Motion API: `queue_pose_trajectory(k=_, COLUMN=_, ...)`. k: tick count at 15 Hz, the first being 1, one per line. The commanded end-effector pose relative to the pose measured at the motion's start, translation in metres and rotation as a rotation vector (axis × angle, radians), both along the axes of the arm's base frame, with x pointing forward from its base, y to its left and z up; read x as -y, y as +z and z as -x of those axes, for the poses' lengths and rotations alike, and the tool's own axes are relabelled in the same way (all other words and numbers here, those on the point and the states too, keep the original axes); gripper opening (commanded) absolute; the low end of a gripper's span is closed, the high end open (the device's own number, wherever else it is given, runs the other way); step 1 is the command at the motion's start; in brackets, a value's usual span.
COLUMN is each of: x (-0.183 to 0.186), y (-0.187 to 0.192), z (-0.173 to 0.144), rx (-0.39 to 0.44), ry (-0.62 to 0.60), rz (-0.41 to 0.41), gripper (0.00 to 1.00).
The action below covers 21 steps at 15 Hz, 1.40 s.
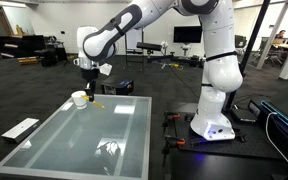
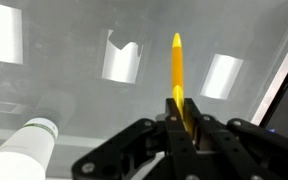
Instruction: Take the pen out of the cup and put it on the table
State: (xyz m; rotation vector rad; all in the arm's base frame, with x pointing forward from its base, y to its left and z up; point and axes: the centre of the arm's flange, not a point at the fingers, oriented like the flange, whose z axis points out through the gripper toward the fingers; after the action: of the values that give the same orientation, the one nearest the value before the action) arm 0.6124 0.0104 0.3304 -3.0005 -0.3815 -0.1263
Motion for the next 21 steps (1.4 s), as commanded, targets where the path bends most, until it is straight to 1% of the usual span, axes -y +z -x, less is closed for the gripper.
queue_pose_trajectory(k=1, x=-0.005, y=-0.016, z=-0.006, rx=-0.097, ry=0.152, rz=0.035, gripper=0.03)
queue_pose_trajectory(k=5, x=-0.017, y=-0.04, z=-0.007, rx=-0.195, ry=0.296, rz=0.05, gripper=0.03)
queue_pose_trajectory(k=7, x=-0.024, y=-0.052, z=-0.009, rx=-0.226, ry=0.359, rz=0.067, gripper=0.03)
queue_pose_trajectory(k=9, x=-0.033, y=-0.063, z=-0.01, rx=-0.235, ry=0.416, rz=0.098, gripper=0.03)
queue_pose_trajectory(k=11, x=-0.043, y=-0.075, z=-0.012, rx=-0.227, ry=0.45, rz=0.136, gripper=0.03)
queue_pose_trajectory(k=13, x=-0.055, y=-0.087, z=-0.016, rx=-0.236, ry=0.477, rz=0.156, gripper=0.03)
queue_pose_trajectory(k=19, x=-0.084, y=-0.119, z=-0.025, rx=-0.233, ry=0.535, rz=0.175, gripper=0.03)
queue_pose_trajectory(k=20, x=-0.085, y=-0.125, z=-0.026, rx=-0.228, ry=0.546, rz=0.178, gripper=0.04)
queue_pose_trajectory(k=21, x=-0.087, y=-0.13, z=-0.027, rx=-0.224, ry=0.556, rz=0.184, gripper=0.16)
